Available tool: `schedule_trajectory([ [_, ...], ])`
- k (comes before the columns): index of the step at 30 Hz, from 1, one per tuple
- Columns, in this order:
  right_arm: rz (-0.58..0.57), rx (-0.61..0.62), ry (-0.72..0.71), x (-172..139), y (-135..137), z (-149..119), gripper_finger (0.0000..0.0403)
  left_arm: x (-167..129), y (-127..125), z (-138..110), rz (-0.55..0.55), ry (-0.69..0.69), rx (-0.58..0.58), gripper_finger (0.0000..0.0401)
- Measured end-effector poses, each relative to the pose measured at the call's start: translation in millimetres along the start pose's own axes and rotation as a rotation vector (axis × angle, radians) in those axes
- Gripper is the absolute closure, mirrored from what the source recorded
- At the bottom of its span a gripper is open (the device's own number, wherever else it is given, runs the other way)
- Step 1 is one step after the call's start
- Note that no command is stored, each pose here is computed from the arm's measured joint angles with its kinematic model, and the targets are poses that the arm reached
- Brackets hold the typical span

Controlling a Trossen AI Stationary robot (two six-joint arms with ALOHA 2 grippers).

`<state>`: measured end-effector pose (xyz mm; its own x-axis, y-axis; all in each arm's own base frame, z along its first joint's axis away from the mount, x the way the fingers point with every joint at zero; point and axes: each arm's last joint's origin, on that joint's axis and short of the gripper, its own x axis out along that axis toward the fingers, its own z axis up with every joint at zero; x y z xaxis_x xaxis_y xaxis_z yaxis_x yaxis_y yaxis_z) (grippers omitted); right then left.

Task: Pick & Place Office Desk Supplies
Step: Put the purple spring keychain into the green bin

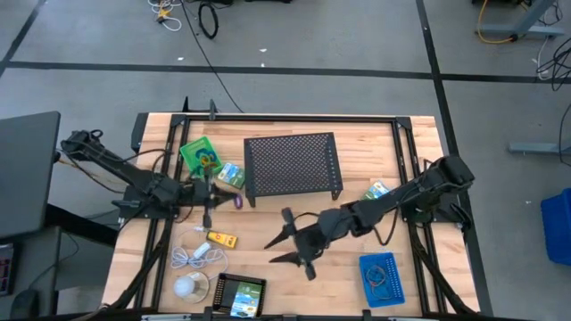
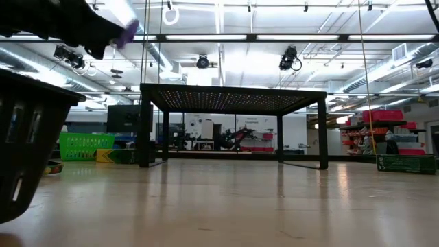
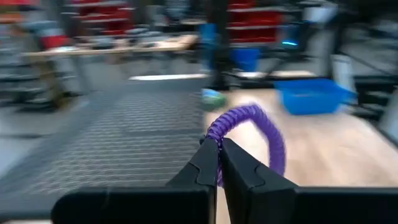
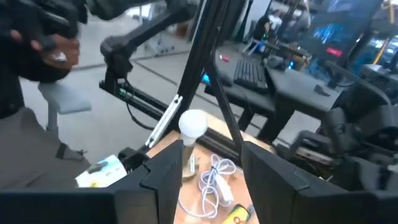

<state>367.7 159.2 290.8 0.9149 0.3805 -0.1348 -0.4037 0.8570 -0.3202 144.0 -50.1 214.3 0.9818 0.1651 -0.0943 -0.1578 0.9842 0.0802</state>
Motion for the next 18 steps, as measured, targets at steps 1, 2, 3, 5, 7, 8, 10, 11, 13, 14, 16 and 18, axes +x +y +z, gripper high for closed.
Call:
schedule_trajectory([
  [1, -0.007, 0.008, -0.018, -4.4, -0.5, -1.8, 0.0230, -0.5, 3.5, 1.0, 0.050, -0.005, -0.012, 0.0392],
  [2, -0.016, 0.016, -0.042, -9.2, -0.7, -3.3, 0.0230, -1.4, 7.3, 1.8, 0.100, -0.007, -0.021, 0.0392],
  [3, -0.021, 0.024, -0.059, -14.4, 0.0, -5.5, 0.0230, -2.5, 11.6, 2.1, 0.157, -0.007, -0.032, 0.0392],
  [5, -0.044, 0.036, -0.086, -23.0, 1.1, -10.1, 0.0230, -3.6, 18.3, 2.9, 0.248, -0.011, -0.065, 0.0392],
  [7, -0.086, 0.047, -0.087, -29.2, 2.4, -17.6, 0.0230, -4.6, 24.5, 1.1, 0.333, 0.002, -0.080, 0.0392],
  [8, -0.107, 0.056, -0.081, -31.7, 2.8, -20.8, 0.0230, -4.3, 26.9, 0.1, 0.362, 0.009, -0.089, 0.0392],
  [10, -0.149, 0.070, -0.069, -34.7, 2.9, -25.0, 0.0230, -3.1, 31.7, -3.3, 0.423, 0.032, -0.098, 0.0392],
  [11, -0.169, 0.074, -0.060, -35.9, 2.9, -26.4, 0.0230, -2.7, 34.0, -4.7, 0.451, 0.039, -0.109, 0.0392],
  [13, -0.198, 0.089, -0.048, -36.4, 2.4, -27.8, 0.0230, -2.3, 39.2, -7.2, 0.523, 0.052, -0.122, 0.0392],
  [14, -0.205, 0.090, -0.046, -36.5, 2.3, -27.8, 0.0230, -2.3, 41.8, -8.8, 0.562, 0.060, -0.127, 0.0392],
  [16, -0.207, 0.090, -0.047, -36.5, 2.7, -27.6, 0.0230, -1.7, 46.5, -12.1, 0.623, 0.077, -0.138, 0.0392],
  [18, -0.210, 0.090, -0.045, -36.5, 2.8, -27.6, 0.0230, -1.1, 50.5, -14.5, 0.659, 0.089, -0.153, 0.0392],
])
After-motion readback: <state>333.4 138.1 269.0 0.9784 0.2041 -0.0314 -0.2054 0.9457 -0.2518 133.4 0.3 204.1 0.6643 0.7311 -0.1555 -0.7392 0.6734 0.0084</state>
